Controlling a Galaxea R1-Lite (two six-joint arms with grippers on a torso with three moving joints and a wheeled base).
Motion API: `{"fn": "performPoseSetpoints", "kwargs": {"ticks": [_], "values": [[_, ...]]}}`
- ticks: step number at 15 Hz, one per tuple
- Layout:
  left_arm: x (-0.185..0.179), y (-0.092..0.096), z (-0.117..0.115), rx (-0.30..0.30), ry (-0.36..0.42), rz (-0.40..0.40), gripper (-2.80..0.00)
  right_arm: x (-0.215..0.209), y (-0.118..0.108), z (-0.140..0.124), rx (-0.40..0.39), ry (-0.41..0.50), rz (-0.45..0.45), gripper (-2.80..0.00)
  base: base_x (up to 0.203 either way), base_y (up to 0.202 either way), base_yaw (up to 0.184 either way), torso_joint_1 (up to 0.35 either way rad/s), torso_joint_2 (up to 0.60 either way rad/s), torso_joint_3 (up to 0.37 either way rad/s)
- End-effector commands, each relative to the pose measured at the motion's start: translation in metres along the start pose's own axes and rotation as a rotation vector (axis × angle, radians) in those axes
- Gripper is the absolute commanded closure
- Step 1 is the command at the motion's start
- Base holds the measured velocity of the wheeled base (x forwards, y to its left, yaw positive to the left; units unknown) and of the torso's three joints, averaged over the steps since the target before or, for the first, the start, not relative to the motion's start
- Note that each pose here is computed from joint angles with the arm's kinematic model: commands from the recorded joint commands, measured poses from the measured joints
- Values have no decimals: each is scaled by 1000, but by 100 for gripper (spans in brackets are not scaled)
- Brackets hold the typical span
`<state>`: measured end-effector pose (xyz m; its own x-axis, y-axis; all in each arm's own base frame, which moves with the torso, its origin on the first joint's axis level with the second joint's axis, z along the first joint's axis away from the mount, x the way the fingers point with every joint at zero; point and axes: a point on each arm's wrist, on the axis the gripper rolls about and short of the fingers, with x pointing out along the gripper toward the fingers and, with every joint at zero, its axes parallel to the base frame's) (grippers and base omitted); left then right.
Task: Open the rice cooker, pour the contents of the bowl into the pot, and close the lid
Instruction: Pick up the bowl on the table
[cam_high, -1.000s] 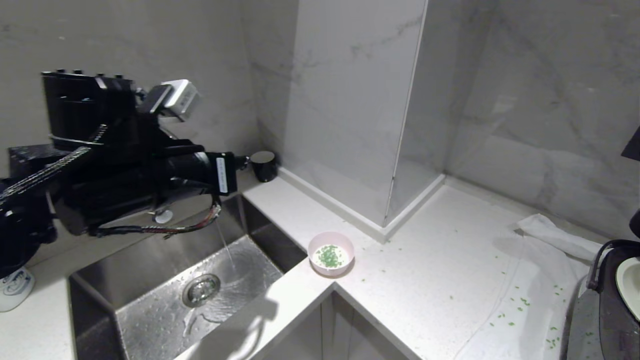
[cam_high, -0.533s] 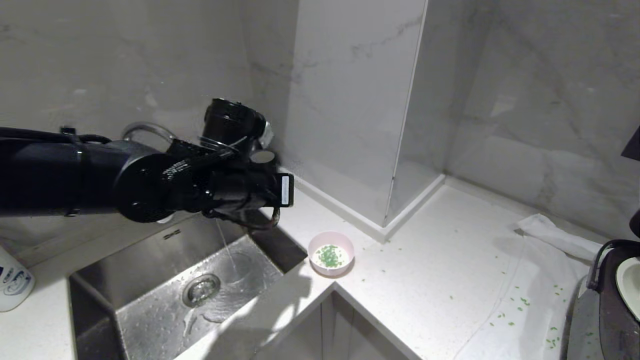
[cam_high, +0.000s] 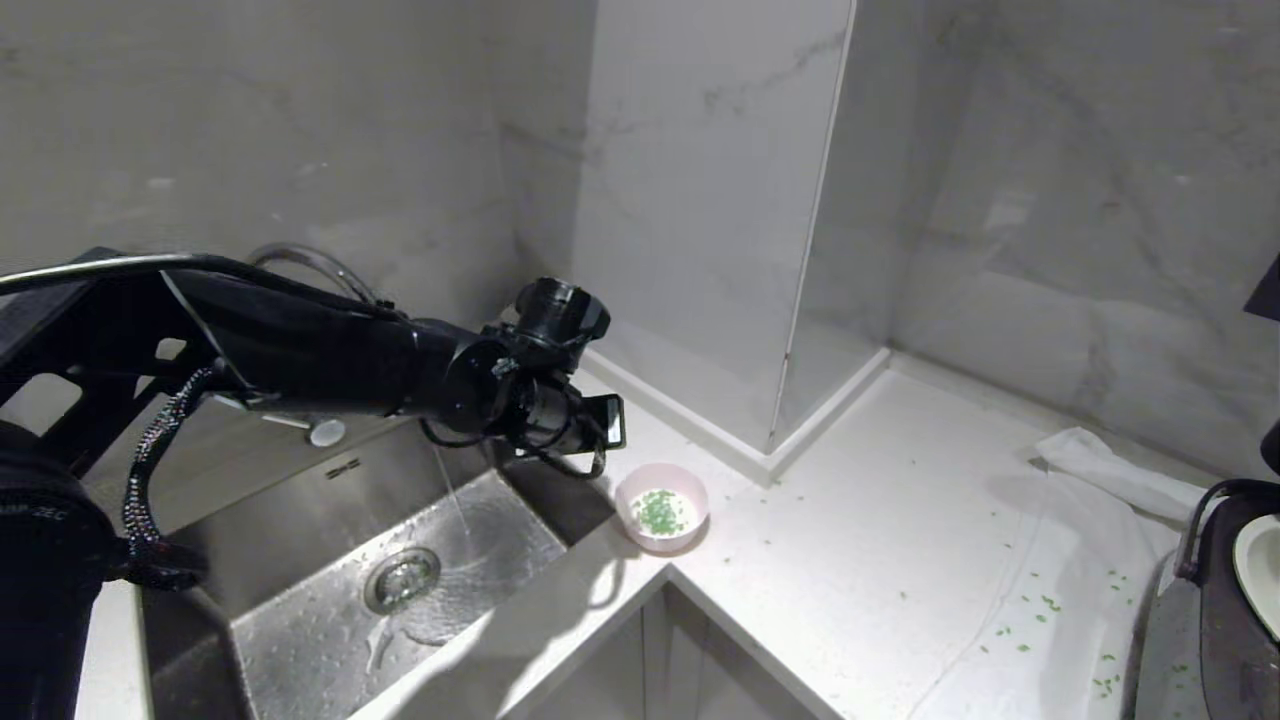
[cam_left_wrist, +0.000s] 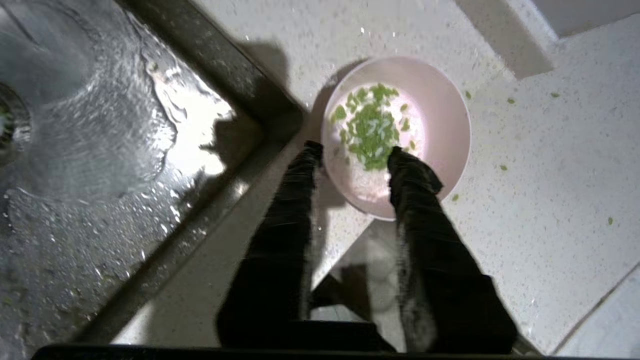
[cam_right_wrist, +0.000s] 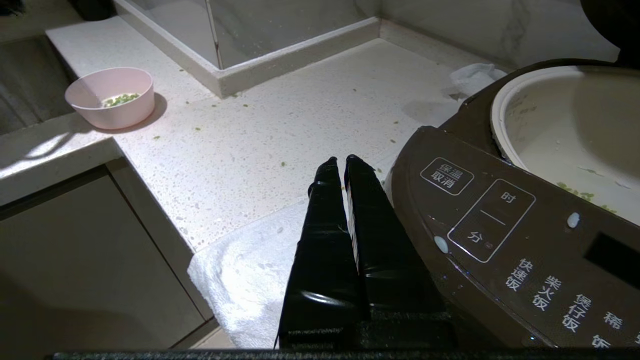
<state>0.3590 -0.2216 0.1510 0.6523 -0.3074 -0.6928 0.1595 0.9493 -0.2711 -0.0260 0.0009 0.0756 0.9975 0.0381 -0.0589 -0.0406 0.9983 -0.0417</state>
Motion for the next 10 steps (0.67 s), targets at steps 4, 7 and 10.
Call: {"fn": "performPoseSetpoints", "kwargs": {"ticks": [4, 7, 10], "values": [[36, -1, -9, -2, 76, -15, -280, 0, 0, 0, 0, 2, 2, 0, 0, 0, 0, 0, 0, 0], [52, -2, -12, 1, 92, -10, -280, 0, 0, 0, 0, 2, 0, 0, 0, 0, 0, 0, 0, 0], [72, 0, -24, 6, 134, 5, -280, 0, 0, 0, 0, 2, 0, 0, 0, 0, 0, 0, 0, 0]]}}
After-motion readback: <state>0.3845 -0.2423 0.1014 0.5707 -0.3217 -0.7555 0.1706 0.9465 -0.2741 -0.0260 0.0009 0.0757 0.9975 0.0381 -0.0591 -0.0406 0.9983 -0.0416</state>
